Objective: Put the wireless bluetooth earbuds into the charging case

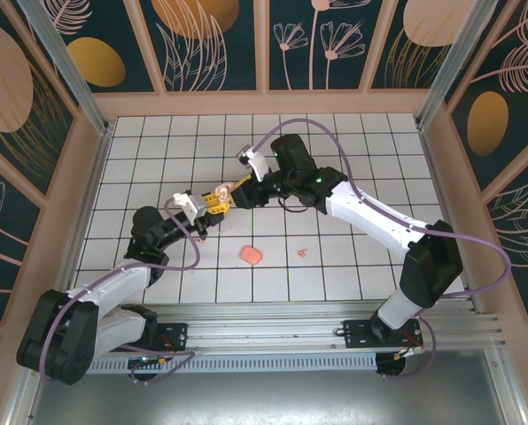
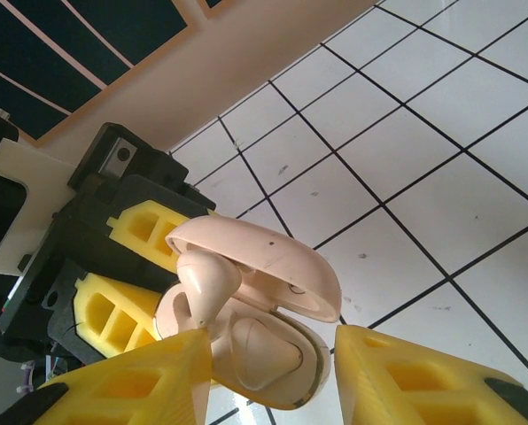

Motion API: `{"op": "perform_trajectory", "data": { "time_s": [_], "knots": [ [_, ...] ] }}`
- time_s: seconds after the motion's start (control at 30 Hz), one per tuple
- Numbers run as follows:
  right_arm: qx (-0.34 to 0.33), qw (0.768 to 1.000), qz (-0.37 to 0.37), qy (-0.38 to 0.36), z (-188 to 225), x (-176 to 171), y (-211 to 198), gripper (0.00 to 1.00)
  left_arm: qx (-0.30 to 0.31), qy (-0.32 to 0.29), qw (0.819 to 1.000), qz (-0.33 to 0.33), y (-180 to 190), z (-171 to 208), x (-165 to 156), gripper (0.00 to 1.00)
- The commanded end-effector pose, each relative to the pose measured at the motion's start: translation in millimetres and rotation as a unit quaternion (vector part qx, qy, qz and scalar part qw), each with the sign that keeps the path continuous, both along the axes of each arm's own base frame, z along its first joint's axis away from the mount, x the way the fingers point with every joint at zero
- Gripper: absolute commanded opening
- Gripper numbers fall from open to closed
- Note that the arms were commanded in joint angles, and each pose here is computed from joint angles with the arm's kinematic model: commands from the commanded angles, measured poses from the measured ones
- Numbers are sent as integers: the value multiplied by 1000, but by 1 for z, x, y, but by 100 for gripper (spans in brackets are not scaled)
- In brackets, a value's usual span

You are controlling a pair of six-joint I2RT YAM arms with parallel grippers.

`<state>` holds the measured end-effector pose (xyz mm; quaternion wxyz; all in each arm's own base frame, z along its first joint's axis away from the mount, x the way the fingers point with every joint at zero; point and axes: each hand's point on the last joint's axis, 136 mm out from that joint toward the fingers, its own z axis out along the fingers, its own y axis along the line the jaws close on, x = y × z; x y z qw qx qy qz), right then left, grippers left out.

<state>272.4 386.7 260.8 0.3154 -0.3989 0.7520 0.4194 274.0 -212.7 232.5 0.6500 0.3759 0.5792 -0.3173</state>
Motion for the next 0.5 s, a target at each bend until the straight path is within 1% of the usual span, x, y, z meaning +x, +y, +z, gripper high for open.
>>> {"op": "perform_trajectory", "data": {
  "time_s": [0.0,0.47],
  "knots": [
    [11,1000,3,-5,8,-2,-4,42,-9,-37,999,1,-2,20,4,3],
    [-3,1000,-14,-11,6,4,-8,42,-10,-33,999,1,-3,20,4,3]
  ]
}}
